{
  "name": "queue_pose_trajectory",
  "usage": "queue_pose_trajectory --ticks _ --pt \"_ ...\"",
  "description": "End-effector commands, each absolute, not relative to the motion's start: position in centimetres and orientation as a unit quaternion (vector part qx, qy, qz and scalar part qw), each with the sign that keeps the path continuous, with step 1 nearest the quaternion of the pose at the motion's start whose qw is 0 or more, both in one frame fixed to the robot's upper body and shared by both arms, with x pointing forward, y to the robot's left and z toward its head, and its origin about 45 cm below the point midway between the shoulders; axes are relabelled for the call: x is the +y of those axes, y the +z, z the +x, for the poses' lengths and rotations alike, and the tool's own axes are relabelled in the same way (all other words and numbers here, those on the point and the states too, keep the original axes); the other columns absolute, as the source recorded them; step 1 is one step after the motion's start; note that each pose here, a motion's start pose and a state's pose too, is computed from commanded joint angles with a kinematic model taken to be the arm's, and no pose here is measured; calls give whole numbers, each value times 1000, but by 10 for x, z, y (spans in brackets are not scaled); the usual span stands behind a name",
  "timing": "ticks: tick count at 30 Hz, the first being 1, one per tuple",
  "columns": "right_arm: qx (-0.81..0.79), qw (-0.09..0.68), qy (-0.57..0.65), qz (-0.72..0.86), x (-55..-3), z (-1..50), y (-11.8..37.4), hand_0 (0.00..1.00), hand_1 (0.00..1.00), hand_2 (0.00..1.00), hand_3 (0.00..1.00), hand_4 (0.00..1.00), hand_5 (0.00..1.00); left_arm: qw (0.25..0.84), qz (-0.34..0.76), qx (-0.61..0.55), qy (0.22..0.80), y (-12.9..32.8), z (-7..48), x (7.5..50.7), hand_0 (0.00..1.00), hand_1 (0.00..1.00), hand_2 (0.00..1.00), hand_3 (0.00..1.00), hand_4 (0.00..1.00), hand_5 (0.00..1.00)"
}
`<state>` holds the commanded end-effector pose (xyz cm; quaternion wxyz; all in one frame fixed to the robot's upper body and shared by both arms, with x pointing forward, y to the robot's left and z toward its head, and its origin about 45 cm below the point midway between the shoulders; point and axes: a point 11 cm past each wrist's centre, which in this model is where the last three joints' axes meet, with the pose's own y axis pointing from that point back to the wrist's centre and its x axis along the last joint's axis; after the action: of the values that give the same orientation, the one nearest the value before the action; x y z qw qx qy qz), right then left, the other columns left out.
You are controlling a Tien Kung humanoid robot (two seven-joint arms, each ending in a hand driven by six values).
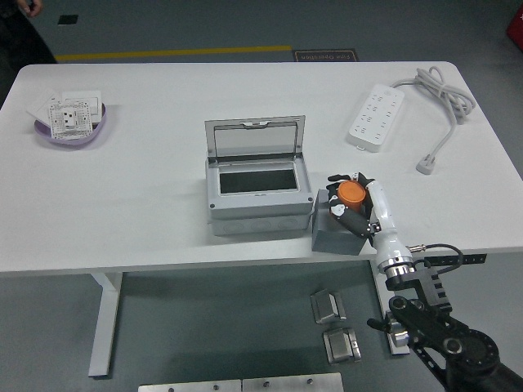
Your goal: Pick up the cylinder from the cube,place it in the box,flap close box
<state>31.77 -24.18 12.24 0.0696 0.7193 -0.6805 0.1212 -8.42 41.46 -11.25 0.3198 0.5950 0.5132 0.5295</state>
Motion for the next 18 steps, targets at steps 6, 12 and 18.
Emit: queue_pose_trajectory --ticks 6,12,18 --pt "-681 68 133 717 -241 321 128 490 350 427 398 2 2 321 594 512 530 -113 -83 414 672 682 578 684 440 2" --pt "-681 70 152 713 -240 329 134 456 292 403 347 2 2 322 594 511 531 -113 -82 415 672 680 579 685 441 2" --pt "-655 85 206 722 -226 352 161 442 280 399 331 2 2 321 597 511 529 -112 -83 416 672 681 581 686 447 5"
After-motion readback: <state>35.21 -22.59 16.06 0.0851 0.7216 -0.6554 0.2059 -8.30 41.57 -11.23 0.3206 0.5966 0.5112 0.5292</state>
